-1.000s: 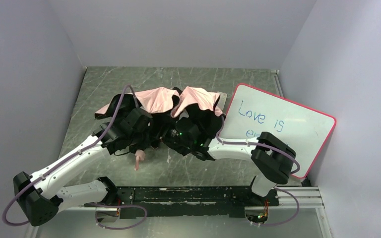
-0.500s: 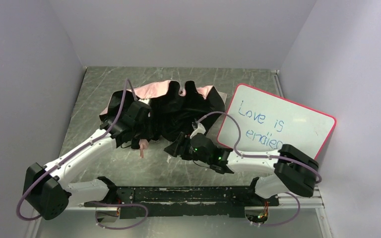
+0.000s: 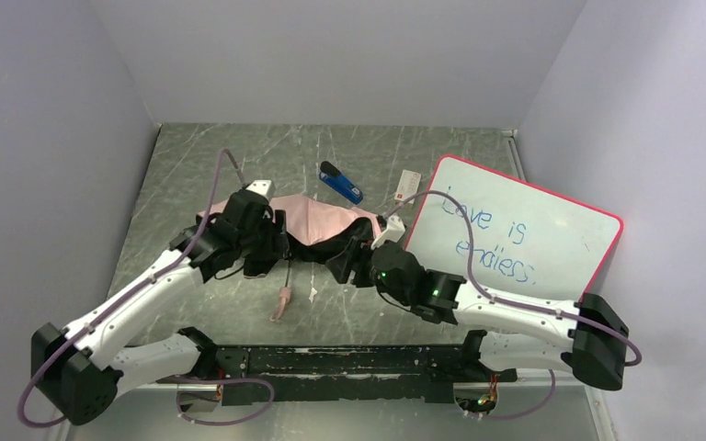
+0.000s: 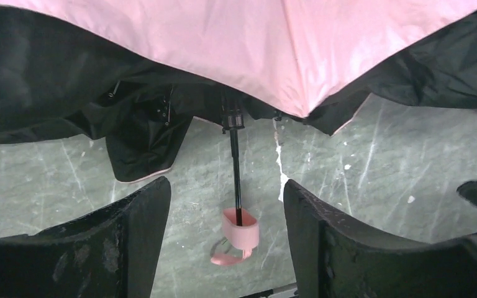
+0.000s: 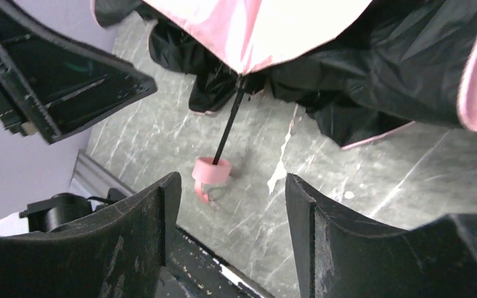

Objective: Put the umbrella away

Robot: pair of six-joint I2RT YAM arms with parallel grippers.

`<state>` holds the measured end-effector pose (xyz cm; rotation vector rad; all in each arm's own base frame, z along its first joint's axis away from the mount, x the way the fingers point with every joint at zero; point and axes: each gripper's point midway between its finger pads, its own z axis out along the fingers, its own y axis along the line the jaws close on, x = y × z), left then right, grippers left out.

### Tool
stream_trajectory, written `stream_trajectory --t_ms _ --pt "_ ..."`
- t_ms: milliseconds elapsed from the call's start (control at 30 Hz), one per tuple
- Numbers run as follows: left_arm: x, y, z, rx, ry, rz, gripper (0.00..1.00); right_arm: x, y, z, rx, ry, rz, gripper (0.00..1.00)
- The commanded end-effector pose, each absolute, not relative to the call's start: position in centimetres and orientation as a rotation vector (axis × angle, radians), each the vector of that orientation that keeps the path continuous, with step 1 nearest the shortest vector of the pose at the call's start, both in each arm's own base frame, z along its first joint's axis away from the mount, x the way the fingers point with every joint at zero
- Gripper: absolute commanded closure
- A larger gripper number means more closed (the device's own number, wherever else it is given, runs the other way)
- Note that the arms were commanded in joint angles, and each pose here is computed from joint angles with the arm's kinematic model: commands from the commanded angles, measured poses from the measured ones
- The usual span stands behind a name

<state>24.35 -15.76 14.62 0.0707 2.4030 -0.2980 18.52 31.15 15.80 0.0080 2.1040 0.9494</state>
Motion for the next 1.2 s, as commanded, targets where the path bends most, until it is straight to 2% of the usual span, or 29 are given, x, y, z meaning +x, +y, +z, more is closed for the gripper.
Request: stream_trajectory --t_ms 0,100,200,467,567,633,733,800,1033,1167 --pt "24.3 -14.8 20.7 0.072 2.253 -0.344 0.29 20.5 28.3 18.8 -0.081 2.035 0.698 0.35" --pt "25.1 -14.6 24.4 0.073 2.158 -0.345 0.30 22.2 27.6 21.7 -0.113 1.999 0.575 0.34" --pt "27.2 -14.1 26.5 0.077 2.110 -0.258 0.35 25.0 27.0 22.0 -0.163 2.044 0.454 0.38" --pt "35.4 -10.6 24.8 -0.032 2.190 -0.094 0.77 34.1 24.3 19.7 -0.274 2.187 0.194 0.55" --pt "37.0 -7.9 23.2 -0.104 2.227 -0.016 0.88 36.8 23.2 17.9 -0.273 2.238 0.086 0.63" --pt "37.7 -5.9 21.9 -0.154 2.251 0.017 0.95 38.4 22.1 16.4 -0.254 2.271 0.028 0.73" --pt "38.0 -2.7 19.4 -0.228 2.304 0.085 0.95 40.3 20.2 13.8 -0.200 2.326 -0.017 0.87" --pt "38.2 -1.0 17.6 -0.275 2.342 0.117 0.95 41.3 19.2 12.4 -0.162 2.354 -0.019 0.92" --pt "38.6 3.7 12.5 -0.411 2.425 0.250 0.95 42.7 18.4 7.1 -0.158 2.457 -0.055 0.97" --pt "38.3 4.3 9.2 -0.436 2.508 0.239 0.95 41.8 19.0 5.0 -0.183 2.513 -0.013 0.99"
